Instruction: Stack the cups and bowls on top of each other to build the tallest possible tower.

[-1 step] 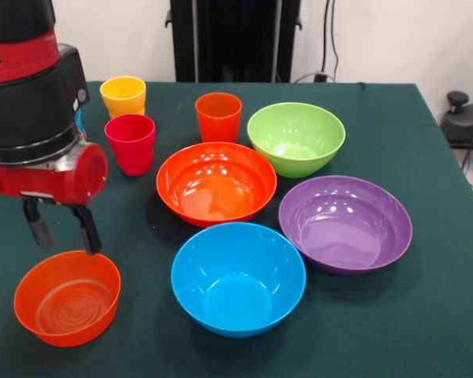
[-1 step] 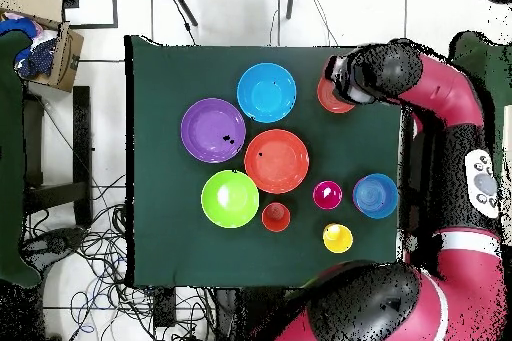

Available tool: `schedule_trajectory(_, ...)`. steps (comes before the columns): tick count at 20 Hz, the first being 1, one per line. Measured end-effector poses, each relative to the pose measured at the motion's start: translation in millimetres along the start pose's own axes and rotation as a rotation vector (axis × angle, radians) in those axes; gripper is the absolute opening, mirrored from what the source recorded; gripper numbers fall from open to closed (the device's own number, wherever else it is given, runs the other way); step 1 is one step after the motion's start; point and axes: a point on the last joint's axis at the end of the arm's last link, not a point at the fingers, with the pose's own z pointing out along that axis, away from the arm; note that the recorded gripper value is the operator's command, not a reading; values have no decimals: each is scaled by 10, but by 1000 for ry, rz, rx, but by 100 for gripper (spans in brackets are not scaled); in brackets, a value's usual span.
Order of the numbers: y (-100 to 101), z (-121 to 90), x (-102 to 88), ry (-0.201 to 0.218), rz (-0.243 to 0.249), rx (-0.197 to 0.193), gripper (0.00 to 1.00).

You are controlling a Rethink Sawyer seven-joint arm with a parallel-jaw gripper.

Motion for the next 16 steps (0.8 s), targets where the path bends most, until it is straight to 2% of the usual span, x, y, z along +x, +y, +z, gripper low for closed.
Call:
schedule_trajectory(7,-2,172,85,19,-3,7,100)
schedule_trajectory(16,-76,247,96,-3,-1,27,100)
